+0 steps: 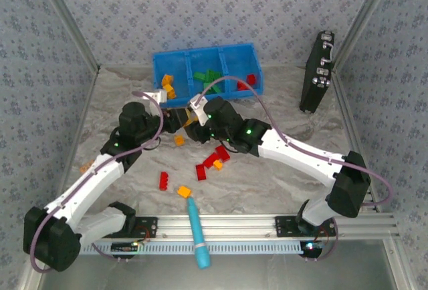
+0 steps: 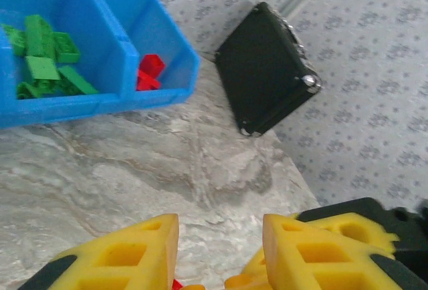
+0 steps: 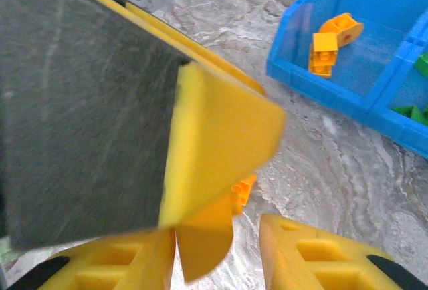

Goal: Sort the legos into containers by color

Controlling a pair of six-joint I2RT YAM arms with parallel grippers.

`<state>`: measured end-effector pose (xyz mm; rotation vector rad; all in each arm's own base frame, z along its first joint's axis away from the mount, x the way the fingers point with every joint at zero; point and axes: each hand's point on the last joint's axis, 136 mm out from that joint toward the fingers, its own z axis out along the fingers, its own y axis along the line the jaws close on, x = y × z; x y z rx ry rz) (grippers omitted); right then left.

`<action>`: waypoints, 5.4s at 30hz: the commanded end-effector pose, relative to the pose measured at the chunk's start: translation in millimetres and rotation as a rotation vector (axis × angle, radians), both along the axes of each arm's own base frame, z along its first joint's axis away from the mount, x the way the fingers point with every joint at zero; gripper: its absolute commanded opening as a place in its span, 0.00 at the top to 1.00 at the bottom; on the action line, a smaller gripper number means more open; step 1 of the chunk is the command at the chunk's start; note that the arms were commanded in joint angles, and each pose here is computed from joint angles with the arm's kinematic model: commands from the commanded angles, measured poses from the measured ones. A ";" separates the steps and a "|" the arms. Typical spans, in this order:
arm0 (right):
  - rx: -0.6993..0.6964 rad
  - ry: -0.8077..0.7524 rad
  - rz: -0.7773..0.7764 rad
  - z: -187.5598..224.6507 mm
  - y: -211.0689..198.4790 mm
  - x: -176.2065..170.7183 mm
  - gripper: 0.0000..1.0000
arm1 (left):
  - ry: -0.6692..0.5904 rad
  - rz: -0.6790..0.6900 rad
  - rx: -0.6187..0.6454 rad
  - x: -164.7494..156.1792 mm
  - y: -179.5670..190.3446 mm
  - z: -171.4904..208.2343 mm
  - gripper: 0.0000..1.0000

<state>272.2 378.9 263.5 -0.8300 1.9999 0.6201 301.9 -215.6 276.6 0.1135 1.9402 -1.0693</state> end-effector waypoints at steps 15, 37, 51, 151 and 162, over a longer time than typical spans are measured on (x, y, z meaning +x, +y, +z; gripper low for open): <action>-0.115 0.193 -0.267 -65.3 -109.4 8.4 0.46 | 0.045 0.457 0.276 171.5 69.6 -20.9 0.79; -0.231 0.501 -0.021 -157.0 -112.6 -82.7 0.39 | 0.239 0.521 0.367 314.5 74.5 -121.8 0.44; -0.357 0.473 0.077 -192.7 -83.2 -78.6 0.39 | 0.110 0.441 0.444 270.9 83.8 -24.7 0.35; -0.236 0.068 -0.416 -55.9 -178.9 258.6 0.71 | 0.481 0.176 0.419 -1.7 58.1 -79.9 0.23; -0.184 0.052 -0.474 -91.1 -187.1 348.8 0.70 | 0.560 0.395 0.471 17.4 64.9 -148.4 0.25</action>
